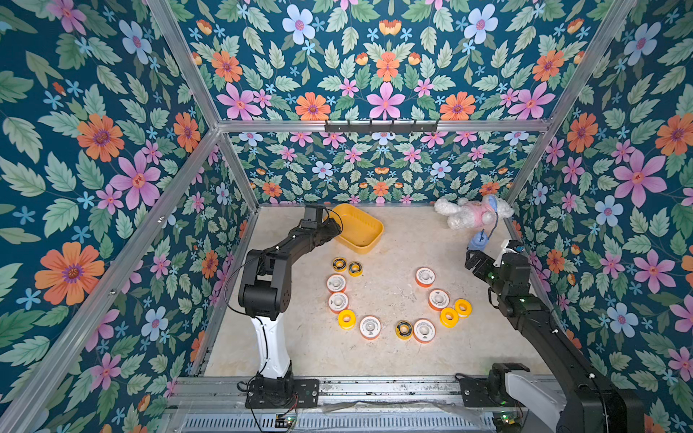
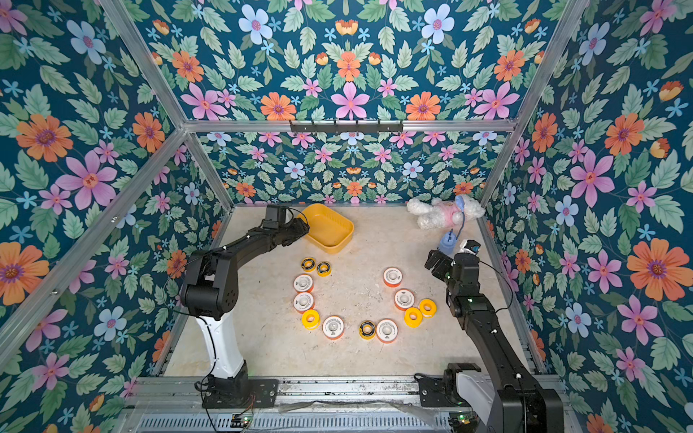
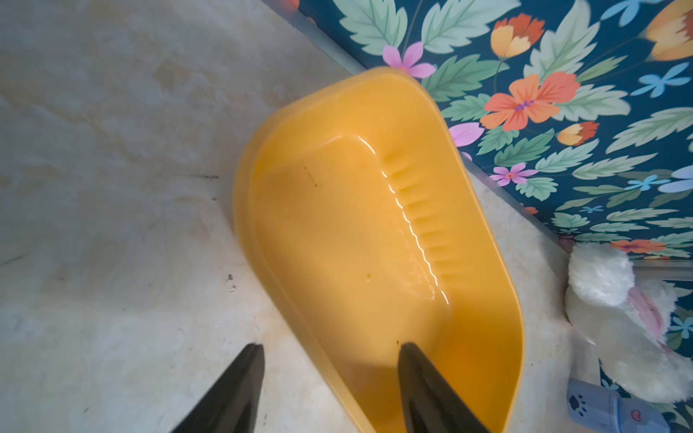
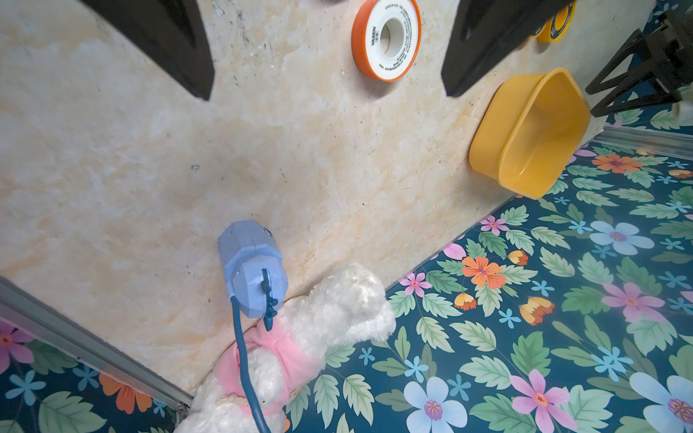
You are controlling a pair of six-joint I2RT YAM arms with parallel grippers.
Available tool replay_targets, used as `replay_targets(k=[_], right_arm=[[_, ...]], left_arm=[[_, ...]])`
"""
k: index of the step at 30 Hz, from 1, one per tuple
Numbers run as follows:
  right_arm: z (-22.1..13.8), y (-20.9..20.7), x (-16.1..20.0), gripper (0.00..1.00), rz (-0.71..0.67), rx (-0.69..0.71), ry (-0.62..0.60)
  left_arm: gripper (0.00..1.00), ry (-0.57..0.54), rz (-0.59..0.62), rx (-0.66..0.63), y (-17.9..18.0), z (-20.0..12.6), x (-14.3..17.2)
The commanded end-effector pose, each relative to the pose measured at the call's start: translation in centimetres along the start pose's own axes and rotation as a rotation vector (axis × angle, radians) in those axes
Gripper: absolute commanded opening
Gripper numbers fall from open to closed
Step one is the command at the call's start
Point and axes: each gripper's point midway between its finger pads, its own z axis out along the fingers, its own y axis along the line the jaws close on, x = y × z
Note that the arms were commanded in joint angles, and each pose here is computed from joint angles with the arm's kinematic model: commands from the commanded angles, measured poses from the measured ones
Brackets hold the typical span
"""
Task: Put the sealing tape into the storage box
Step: Move the storage box to the center of the board.
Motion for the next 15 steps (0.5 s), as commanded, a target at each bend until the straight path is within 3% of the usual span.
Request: replay_targets(k=[1, 6, 15], right_arm=[[-0.2, 0.0, -0.2, 0.99, 0.004, 0.002, -0.009], [-0.3, 0.1, -0.3, 0.99, 0.006, 0.000, -0.013], [-0.4, -0.1, -0.1, 0.99, 0.009, 0.006, -0.007]], left_arm=[[0.58, 0.041, 0.011, -0.017, 0.3, 0.8, 0.7], [0.47, 0.068, 0.013, -0.006, 0.1, 1.9, 1.3], [0.22, 0.141, 0.073, 0.089, -3.5, 3.4, 3.1]])
